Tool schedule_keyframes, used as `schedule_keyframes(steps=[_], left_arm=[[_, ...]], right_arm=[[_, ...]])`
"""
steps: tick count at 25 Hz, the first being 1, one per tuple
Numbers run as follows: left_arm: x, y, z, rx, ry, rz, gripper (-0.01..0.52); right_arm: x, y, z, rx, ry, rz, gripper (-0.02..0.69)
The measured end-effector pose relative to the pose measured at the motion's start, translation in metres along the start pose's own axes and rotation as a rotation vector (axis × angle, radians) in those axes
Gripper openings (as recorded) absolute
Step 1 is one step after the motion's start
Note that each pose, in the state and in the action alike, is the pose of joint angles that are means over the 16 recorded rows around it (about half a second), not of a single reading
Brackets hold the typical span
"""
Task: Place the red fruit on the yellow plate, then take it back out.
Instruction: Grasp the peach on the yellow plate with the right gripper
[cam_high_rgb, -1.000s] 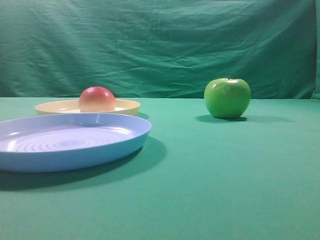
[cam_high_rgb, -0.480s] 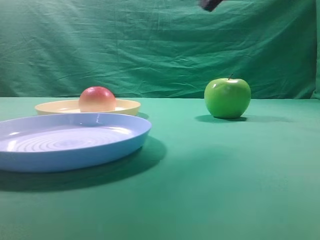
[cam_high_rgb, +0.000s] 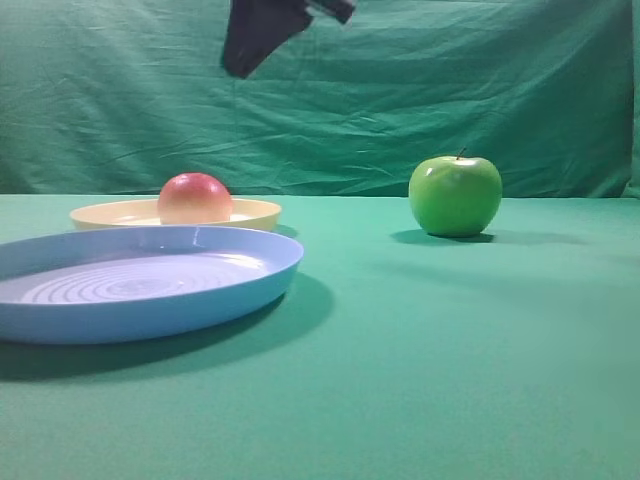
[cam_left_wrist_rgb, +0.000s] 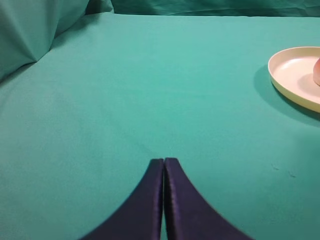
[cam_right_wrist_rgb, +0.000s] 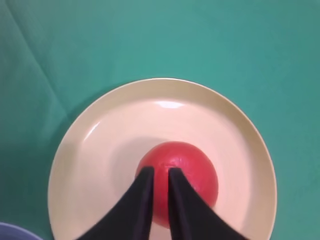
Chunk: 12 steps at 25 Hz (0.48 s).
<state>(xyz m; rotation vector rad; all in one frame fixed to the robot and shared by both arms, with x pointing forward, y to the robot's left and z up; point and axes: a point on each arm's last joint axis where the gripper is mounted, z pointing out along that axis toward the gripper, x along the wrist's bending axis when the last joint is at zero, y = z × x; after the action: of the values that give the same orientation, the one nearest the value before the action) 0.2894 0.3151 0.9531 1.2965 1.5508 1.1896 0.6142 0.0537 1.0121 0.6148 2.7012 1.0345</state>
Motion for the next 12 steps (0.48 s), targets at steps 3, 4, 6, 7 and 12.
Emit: schedule_keyframes(steps=[3, 4, 6, 7, 12], left_arm=[[0.000, 0.000, 0.000, 0.000, 0.000, 0.000, 0.000], [0.000, 0.000, 0.000, 0.000, 0.000, 0.000, 0.000], [0.000, 0.000, 0.000, 0.000, 0.000, 0.001, 0.000], [0.000, 0.000, 0.000, 0.000, 0.000, 0.001, 0.000], [0.000, 0.000, 0.000, 0.000, 0.000, 0.001, 0.000]], right_arm=[[-0.001, -0.002, 0.014, -0.010, -0.012, -0.003, 0.305], [-0.001, -0.004, 0.018, -0.013, -0.016, -0.003, 0.345], [-0.003, -0.006, 0.025, -0.018, -0.024, 0.000, 0.425], [-0.004, -0.008, 0.029, -0.019, -0.028, 0.001, 0.465], [-0.007, -0.015, 0.045, -0.025, -0.044, 0.009, 0.599]])
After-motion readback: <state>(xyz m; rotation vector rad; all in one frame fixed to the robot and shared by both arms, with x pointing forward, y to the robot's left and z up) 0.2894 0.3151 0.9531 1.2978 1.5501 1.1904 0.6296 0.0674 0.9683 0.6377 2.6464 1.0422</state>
